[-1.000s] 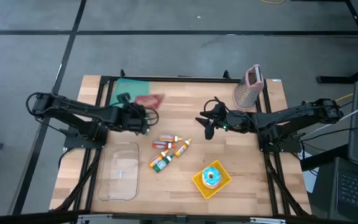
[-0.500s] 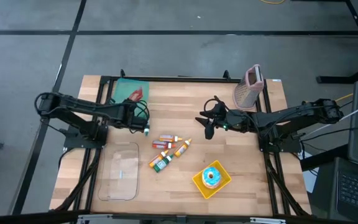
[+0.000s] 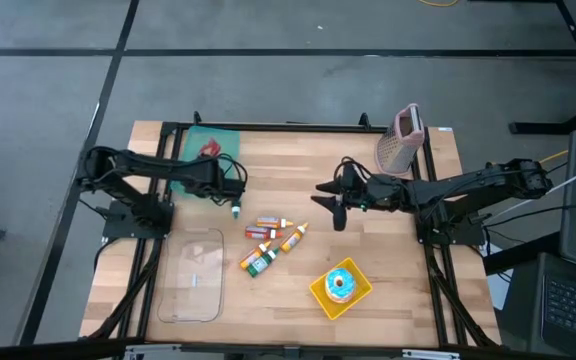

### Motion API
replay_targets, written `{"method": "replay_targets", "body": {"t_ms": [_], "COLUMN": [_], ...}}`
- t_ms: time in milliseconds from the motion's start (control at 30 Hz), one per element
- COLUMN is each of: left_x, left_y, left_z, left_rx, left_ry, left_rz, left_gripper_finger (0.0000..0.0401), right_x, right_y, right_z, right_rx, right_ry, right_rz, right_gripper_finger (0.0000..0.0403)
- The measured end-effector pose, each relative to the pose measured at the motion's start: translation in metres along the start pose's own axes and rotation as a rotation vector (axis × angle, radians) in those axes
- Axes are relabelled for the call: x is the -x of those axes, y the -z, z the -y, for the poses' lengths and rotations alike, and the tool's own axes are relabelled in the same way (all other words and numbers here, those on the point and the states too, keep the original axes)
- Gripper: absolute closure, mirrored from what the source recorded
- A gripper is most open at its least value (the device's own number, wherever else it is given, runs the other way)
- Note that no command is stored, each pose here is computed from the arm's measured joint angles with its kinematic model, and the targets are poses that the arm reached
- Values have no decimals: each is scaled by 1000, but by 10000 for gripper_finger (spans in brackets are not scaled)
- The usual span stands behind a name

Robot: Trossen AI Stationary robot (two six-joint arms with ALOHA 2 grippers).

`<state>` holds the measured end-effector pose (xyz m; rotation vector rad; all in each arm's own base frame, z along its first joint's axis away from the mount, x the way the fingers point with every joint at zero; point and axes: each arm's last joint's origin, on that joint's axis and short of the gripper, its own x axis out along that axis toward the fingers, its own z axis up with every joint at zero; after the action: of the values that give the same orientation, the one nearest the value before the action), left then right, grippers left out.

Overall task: Pick & Place Food Item
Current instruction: Put the red popcorn bag into the blue bin

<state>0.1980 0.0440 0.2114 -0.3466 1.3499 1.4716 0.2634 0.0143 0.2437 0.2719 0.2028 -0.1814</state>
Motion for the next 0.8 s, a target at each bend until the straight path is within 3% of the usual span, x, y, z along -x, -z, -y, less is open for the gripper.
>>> {"method": "replay_targets", "body": {"t_ms": [367, 600, 800], "left_x": [-30, -39, -40], "left_y": [-24, -32, -34], "left_z": [11, 7, 7], "left_rx": [34, 56, 60], "left_ry": [-47, -70, -73], "left_rz": [-98, -134, -130], "left_gripper_finger": [386, 377, 335], "right_x": [0, 0, 0], "right_y": [-7, -2, 1], "right_z": [-7, -7, -6], "right_rx": [53, 67, 79], "right_ry": [-165, -178, -169], "right_rz": [-31, -84, -117], "right_gripper_finger": [234, 234, 234]}}
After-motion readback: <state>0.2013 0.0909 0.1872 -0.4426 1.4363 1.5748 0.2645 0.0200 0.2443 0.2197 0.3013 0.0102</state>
